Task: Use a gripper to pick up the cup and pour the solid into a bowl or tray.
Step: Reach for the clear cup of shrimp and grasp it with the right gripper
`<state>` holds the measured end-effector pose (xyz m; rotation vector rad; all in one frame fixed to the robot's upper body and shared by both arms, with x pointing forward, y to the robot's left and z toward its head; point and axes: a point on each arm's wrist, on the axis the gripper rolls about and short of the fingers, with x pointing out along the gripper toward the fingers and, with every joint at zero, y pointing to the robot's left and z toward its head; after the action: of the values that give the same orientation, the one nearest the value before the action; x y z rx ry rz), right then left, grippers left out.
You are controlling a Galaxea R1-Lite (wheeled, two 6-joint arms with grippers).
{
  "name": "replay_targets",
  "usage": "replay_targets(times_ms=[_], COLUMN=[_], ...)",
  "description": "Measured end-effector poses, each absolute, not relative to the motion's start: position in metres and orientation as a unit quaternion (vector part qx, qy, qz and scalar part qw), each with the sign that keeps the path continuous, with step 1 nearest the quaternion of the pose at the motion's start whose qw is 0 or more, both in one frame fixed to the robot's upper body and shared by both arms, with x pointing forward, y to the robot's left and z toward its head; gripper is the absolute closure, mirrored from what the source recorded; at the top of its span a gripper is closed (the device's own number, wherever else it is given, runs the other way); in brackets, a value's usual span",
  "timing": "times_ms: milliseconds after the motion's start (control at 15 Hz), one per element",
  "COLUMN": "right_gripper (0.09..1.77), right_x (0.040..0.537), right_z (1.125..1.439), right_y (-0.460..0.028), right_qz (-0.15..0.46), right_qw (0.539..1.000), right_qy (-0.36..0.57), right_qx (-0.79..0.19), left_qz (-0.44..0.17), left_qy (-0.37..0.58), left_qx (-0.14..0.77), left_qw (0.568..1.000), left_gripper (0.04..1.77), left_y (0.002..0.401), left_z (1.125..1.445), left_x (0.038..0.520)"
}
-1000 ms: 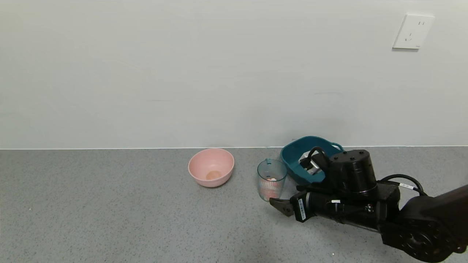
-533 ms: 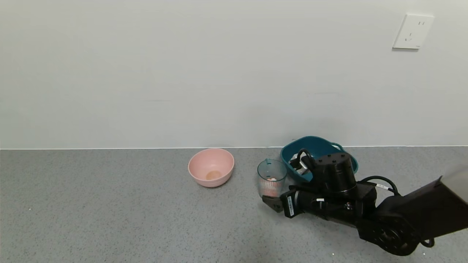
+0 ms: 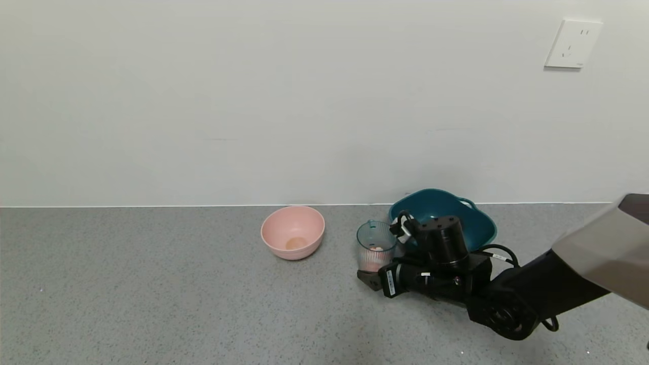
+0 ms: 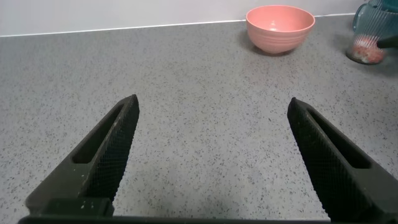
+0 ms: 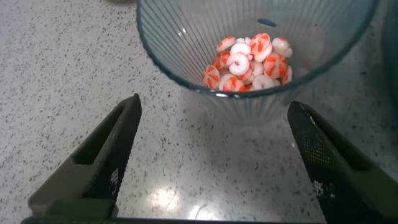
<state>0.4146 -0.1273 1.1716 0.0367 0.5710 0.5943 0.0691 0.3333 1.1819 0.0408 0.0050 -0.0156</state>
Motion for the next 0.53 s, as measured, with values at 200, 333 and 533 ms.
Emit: replay_targets(times_ms=[200, 333, 533], right_gripper=[0.15, 0.15, 0.15], right_x=[0.421, 0.425, 0.433], right_z=[1.166, 1.165, 1.165], right_y=[-0.124, -0.121, -0.119], right_qz=[0.288, 0.284, 0.254], right_qw=[0.916, 0.918, 0.932], right_qy=[0.278, 0.275, 0.259], right_qx=[0.018, 0.017, 0.014], left_qz=[-0.008, -0.008, -0.008], left_qy=[0.002, 0.002, 0.003], left_qx=[0.021, 0.021, 0.02], left_qw=[1.0, 1.0, 1.0], left_gripper=[0.09, 0.09, 0.09], left_y=[0.333, 0.333, 0.333], left_z=[1.182, 1.182, 1.182], left_x=[0.069, 0.069, 0.069])
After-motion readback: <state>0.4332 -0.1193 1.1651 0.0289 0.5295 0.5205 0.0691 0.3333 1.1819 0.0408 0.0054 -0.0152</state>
